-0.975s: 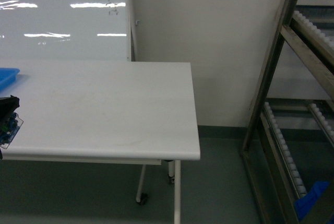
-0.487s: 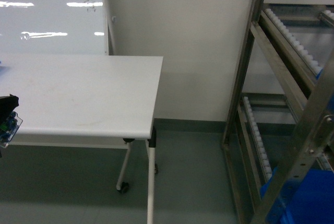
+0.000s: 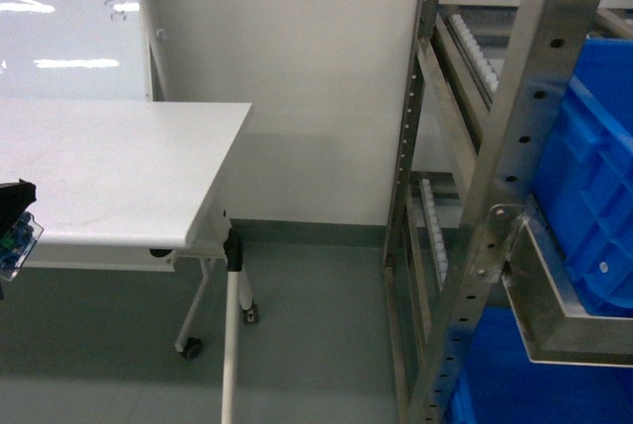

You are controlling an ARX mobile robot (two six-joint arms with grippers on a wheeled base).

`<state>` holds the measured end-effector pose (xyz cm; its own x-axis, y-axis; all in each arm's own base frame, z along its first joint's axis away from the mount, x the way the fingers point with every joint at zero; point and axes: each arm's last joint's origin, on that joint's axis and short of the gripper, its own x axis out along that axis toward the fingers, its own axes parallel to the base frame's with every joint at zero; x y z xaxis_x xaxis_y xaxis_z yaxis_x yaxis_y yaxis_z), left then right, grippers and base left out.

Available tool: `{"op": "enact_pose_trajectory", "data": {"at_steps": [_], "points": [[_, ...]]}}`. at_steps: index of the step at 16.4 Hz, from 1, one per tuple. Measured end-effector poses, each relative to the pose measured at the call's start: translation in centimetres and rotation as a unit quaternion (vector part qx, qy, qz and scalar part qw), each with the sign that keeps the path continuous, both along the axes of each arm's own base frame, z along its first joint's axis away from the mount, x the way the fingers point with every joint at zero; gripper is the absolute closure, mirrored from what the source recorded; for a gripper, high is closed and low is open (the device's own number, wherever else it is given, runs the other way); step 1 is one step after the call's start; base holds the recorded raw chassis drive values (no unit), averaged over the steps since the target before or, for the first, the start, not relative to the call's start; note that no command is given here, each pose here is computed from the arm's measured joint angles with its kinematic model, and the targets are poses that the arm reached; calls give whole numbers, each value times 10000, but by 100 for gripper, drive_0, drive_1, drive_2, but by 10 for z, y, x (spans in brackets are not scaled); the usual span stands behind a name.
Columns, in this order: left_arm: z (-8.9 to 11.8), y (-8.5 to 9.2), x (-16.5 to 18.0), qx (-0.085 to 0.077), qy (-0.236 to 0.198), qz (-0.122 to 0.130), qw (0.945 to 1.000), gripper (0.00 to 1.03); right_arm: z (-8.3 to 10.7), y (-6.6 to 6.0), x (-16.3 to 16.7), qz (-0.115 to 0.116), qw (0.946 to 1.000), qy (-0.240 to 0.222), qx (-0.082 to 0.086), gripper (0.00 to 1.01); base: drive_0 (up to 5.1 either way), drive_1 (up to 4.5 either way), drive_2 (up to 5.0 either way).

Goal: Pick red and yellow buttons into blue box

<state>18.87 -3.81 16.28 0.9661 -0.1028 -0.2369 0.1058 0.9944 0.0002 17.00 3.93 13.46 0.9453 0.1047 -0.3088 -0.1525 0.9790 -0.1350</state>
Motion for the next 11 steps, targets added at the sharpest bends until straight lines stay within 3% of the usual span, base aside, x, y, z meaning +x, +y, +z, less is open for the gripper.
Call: {"op": "enact_pose_trajectory", "data": {"at_steps": [11], "points": [[0,0,0,-2,-4,-4,10000,79,0,0,0,-9,10000,-14,0,73,507,-238,-238]]}}
